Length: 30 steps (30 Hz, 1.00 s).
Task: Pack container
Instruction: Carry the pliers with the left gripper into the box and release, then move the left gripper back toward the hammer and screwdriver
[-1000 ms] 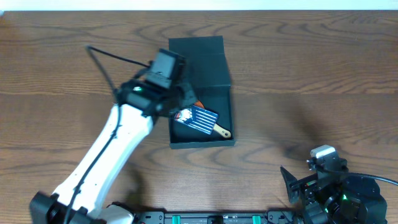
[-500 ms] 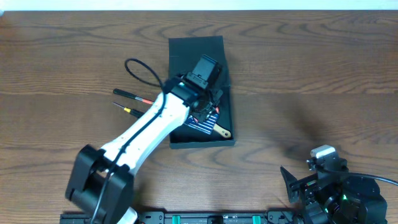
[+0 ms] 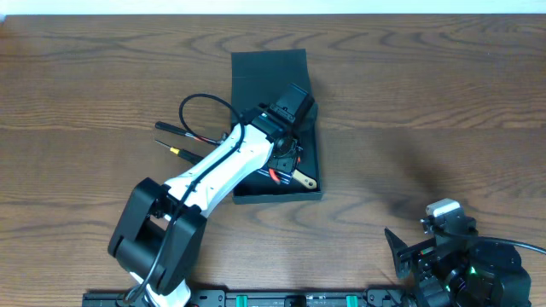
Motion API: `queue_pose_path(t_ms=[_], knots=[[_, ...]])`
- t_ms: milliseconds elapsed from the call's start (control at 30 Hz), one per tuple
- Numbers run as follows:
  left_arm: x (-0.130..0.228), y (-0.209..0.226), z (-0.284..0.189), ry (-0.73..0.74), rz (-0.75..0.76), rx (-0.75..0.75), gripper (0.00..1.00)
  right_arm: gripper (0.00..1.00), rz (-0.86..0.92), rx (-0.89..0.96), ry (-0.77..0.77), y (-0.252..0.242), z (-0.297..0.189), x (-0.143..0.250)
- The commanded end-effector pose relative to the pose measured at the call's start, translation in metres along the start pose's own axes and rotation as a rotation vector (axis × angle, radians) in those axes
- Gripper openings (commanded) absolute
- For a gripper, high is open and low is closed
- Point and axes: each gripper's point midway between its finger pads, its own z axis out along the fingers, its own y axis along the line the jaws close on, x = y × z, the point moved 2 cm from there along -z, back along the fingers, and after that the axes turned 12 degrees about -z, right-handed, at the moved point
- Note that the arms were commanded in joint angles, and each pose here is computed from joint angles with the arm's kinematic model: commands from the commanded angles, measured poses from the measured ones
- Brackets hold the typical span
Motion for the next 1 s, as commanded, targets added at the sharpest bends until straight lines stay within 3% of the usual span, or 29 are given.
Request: queue_pose_path(t_ms=[0, 367, 533, 767, 867, 967], knots=[[-0.004, -0.003, 0.004, -0.034, -0.111, 0.004, 0.06, 0.99, 0.021, 0.010, 0.000, -0.001, 0.000, 0.000], [-0.012, -0.006, 0.008, -0.077, -0.133, 0.022, 0.07, 0.99, 0.021, 0.010, 0.000, -0.001, 0.000, 0.000], [-0.012, -0.006, 0.008, -0.078, -0.133, 0.022, 0.22, 0.99, 0.021, 0.010, 0.000, -0.001, 0.000, 0.000], [-0.011, -0.008, 0.007, -0.072, -0.135, 0.032, 0.24, 0.99, 0.021, 0.010, 0.000, -0.001, 0.000, 0.000], [-0.009, -0.016, -0.010, -0.044, -0.130, 0.074, 0.24, 0.99, 0.021, 0.010, 0.000, -0.001, 0.000, 0.000], [-0.017, -0.032, -0.046, -0.055, -0.027, 0.187, 0.24, 0.99, 0.021, 0.010, -0.001, -0.002, 0.000, 0.000]])
